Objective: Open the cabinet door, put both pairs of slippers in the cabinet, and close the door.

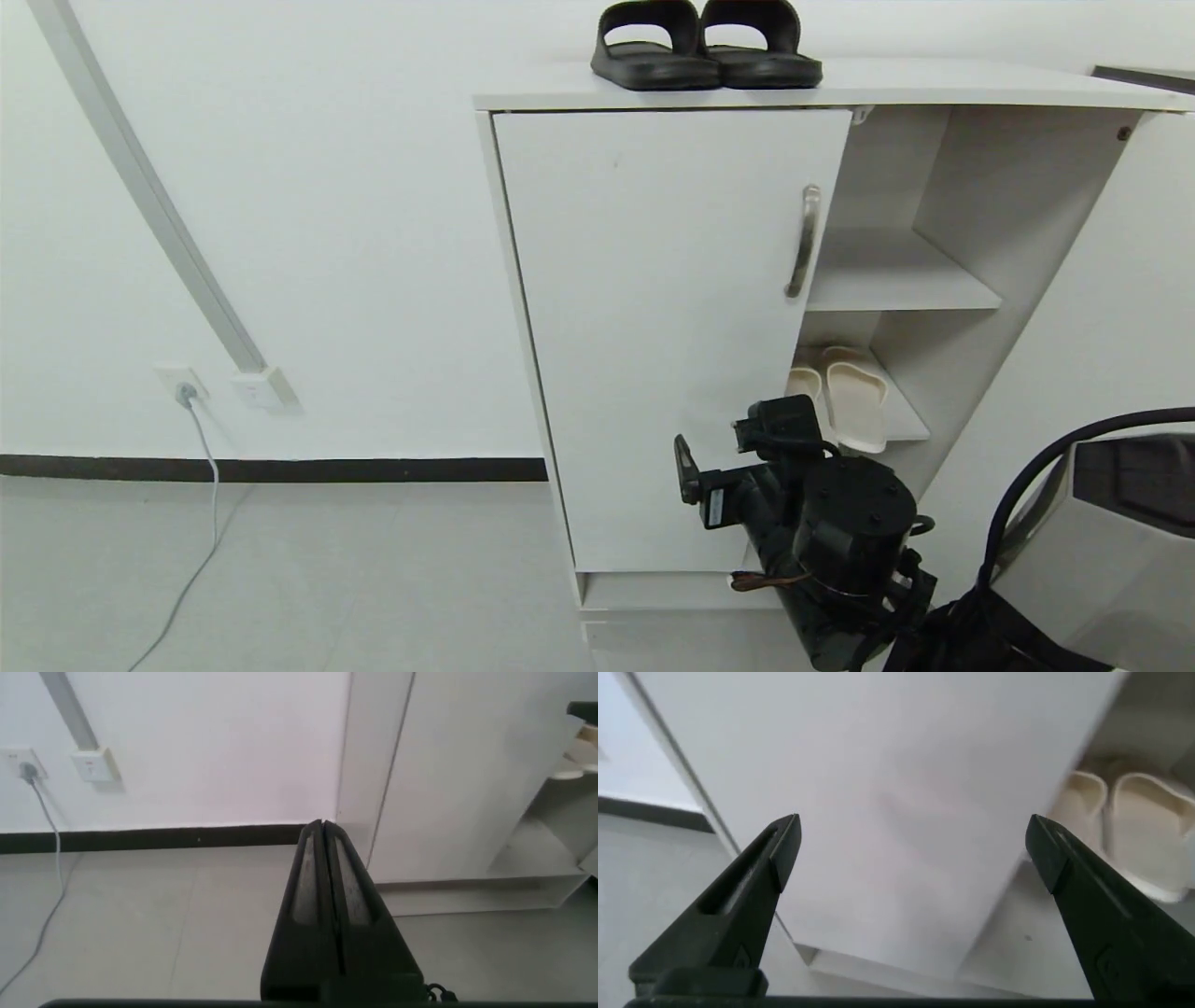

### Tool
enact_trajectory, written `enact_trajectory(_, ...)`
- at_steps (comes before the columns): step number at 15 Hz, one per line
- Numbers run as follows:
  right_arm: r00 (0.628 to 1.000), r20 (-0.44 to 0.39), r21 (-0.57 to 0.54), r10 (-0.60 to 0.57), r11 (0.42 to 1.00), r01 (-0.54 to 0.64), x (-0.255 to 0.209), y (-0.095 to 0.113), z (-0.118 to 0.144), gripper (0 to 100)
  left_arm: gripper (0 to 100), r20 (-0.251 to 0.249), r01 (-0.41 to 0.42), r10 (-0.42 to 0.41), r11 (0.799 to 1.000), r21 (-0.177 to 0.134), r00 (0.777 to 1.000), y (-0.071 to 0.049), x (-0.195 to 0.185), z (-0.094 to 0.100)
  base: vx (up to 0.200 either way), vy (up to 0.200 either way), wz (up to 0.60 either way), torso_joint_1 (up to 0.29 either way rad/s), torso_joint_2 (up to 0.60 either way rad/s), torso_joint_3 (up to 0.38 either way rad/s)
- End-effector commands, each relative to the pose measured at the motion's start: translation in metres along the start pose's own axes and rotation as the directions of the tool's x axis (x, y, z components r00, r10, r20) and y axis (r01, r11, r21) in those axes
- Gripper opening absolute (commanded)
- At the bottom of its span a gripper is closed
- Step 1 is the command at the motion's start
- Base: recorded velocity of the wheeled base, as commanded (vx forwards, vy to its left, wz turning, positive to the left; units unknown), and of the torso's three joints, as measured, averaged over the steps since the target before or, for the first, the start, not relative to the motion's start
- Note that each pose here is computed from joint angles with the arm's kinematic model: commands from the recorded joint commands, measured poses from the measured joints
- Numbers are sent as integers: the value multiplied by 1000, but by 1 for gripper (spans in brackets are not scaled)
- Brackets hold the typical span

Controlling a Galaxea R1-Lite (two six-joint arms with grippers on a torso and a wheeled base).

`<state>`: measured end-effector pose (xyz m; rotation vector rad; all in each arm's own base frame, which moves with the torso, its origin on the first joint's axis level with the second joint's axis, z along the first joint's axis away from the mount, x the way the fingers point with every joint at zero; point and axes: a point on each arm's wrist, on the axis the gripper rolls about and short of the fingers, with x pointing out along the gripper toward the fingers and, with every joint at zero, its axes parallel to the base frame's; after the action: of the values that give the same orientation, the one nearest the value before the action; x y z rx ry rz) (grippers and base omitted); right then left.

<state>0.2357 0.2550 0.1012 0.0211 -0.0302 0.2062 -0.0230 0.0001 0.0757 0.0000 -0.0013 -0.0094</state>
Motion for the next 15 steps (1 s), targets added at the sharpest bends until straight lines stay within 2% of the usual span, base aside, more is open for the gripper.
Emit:
enact_trajectory(1,1000,12,0,-9,1000,9,2,-3,1,100,0,-1,0,0,1000,0,1000,0,0,0,0,0,0,0,0,0)
enact_trajectory(6,999,-12,-21,41,999,-41,1,-8,4,100,0,-1,0,0,1000,0,1000,0,0,0,0,0,0,0,0,0)
enact_trajectory(15,999,-21,-33,39,999,-40,1,-8,-5,100,0,-1,0,0,1000,0,1000,0,0,0,0,0,0,0,0,0)
